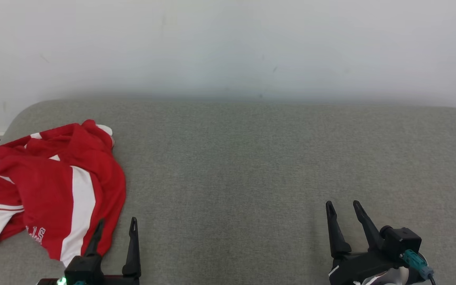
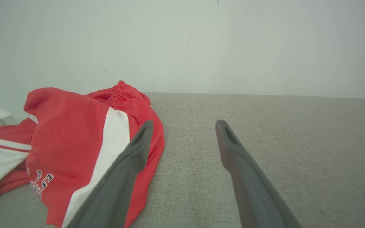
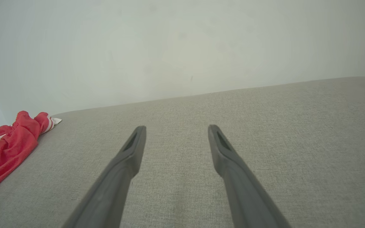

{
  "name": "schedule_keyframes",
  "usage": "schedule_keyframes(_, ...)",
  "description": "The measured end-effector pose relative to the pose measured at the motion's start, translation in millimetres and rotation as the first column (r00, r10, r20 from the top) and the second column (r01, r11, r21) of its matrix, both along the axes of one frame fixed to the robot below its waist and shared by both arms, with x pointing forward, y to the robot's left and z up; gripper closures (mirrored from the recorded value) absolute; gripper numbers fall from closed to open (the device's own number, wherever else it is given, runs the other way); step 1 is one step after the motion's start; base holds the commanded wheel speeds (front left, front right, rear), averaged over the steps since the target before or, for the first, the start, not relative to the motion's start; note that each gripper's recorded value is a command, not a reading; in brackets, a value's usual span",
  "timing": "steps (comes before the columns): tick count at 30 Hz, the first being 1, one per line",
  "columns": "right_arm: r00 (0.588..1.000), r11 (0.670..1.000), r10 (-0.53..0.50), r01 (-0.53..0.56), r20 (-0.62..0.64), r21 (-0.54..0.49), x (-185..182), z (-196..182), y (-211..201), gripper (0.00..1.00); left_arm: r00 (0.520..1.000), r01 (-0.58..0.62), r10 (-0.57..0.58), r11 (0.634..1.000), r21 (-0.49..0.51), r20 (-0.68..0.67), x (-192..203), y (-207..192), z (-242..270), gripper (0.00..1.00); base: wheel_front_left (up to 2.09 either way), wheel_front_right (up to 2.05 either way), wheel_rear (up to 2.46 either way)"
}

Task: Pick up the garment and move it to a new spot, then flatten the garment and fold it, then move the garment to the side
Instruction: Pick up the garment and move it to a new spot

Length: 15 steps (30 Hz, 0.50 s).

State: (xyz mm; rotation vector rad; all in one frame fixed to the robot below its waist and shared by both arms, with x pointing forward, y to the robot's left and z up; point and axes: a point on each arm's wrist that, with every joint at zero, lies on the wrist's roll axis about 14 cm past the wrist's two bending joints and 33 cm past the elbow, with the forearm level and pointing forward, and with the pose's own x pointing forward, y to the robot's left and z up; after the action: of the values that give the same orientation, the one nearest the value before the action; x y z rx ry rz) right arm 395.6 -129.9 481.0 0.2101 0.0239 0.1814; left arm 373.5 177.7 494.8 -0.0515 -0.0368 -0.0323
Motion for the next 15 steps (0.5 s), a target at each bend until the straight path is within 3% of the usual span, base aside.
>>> schedule_keyframes(8,0.995,0.995,0.097,-0.097,-0.008,0.019,3,-3,35,0.0,0.994,-0.109,0.109,0.993,-0.044,-0.003,-15,33,-1,0.0,0.0,0.0,0.0)
schedule_keyframes(15,0.977,0.976,0.215,-0.214,-0.014,0.035,9,-4,78,0.0,0.966,-0.258,0.258,0.964,-0.059,0.001,-41,78,1,0.0,0.0,0.0,0.0)
